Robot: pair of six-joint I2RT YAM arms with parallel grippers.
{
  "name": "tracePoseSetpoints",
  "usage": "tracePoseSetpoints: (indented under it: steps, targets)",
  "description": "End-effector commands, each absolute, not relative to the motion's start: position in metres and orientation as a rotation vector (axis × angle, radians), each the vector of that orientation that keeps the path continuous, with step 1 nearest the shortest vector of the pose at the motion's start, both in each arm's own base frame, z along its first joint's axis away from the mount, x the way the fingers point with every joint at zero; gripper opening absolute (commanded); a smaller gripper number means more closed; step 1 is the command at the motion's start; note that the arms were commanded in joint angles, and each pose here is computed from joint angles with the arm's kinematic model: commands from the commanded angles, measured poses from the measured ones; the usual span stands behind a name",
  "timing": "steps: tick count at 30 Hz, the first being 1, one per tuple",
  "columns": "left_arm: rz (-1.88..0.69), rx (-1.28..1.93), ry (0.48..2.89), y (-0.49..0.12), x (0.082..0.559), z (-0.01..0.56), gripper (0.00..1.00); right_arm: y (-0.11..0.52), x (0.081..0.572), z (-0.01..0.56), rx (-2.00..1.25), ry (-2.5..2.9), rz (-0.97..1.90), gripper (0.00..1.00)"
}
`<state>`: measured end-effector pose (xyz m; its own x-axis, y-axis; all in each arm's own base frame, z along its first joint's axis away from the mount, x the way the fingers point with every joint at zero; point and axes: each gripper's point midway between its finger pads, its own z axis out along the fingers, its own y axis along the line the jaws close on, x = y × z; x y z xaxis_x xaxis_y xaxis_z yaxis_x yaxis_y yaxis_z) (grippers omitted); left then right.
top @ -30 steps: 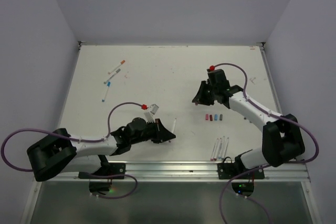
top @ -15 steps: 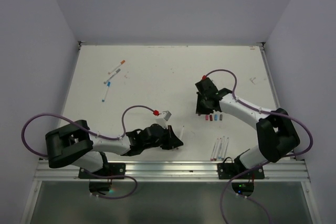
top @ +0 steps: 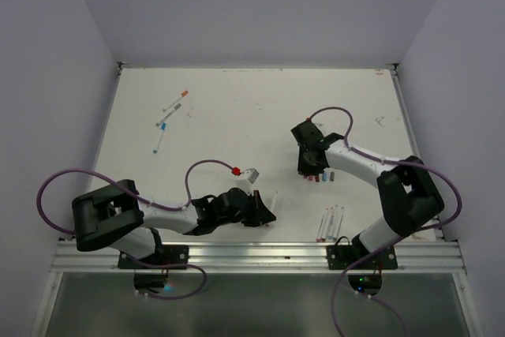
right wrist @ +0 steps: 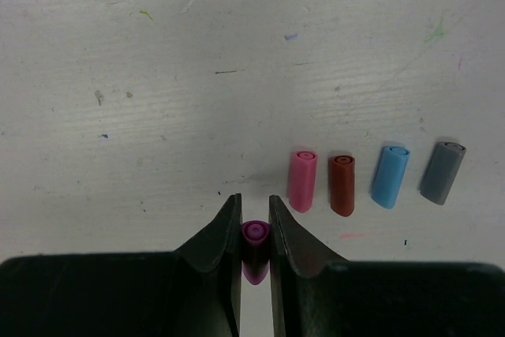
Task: Open the pen caps
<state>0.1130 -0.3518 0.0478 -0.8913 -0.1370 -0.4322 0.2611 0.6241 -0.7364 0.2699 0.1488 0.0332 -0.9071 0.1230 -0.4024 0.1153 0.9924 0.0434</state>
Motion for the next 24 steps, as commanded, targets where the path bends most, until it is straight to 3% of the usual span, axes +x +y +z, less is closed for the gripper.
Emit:
tracePoseSetpoints:
  steps: [1,17,24]
  targets:
    - [-1.248,0.075,2.328,-0.365,0.119,0.067,0.00,0.140,0.269,0.029,0.163,2.714,-0.047,0.05]
    - [-1.263,0.119,2.335,-0.376,0.111,0.067,0.00,0.142,0.272,0.013,0.152,2.737,-0.080,0.29]
    - [-1.259,0.170,2.344,-0.397,0.108,0.066,0.00,0.146,0.277,0.033,0.141,2.691,-0.030,0.30]
